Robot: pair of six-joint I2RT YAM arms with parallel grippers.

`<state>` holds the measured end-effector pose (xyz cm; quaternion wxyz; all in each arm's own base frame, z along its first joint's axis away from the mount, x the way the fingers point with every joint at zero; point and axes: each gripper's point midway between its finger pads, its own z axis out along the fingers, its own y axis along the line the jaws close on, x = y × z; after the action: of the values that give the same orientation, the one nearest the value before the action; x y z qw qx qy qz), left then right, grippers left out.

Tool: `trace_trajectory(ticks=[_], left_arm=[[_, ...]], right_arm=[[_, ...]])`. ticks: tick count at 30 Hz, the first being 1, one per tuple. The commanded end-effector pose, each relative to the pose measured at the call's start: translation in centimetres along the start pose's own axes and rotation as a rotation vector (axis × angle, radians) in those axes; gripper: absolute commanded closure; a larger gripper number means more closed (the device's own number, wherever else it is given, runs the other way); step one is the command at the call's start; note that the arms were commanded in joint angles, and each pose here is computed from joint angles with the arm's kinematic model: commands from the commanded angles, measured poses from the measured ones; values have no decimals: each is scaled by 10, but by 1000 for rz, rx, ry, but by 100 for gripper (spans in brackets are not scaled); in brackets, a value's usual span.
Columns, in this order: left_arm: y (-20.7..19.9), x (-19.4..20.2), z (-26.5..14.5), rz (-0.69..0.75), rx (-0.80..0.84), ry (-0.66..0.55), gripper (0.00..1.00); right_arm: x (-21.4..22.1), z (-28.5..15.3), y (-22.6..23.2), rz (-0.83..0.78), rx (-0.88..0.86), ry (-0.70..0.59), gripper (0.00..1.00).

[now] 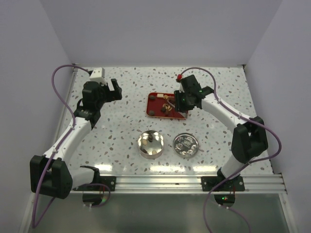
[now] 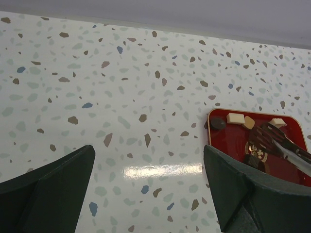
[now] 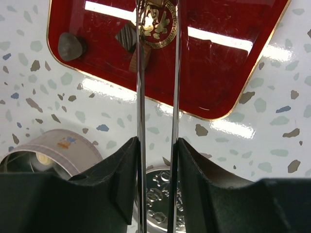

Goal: Pack the chocolate

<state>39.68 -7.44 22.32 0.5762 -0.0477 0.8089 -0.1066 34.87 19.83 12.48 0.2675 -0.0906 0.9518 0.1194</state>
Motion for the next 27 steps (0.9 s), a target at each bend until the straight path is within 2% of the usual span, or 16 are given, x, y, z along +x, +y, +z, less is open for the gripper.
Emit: trace_trajectory(ticks=[1, 6, 10, 16, 23, 27], left_arm=[[-2, -10, 1, -20, 8, -33, 0], [-2, -12, 0, -22, 8, -34, 0], [-2, -13, 0, -22, 8, -39, 0], [-2, -11, 1, -20, 8, -31, 0], [-2, -12, 0, -19, 5, -35, 0], [-3, -12, 1, -20, 8, -34, 0]], right_arm=[[-25, 0, 11, 8, -16, -65, 61], [-21, 1, 1, -9, 45, -49, 65], [-20, -7, -3, -21, 68, -50, 75], [-18, -18, -5, -38, 63, -71, 80], [-21, -73, 7, -86, -22, -138, 80], [-1, -100, 18, -134, -115, -102, 80]])
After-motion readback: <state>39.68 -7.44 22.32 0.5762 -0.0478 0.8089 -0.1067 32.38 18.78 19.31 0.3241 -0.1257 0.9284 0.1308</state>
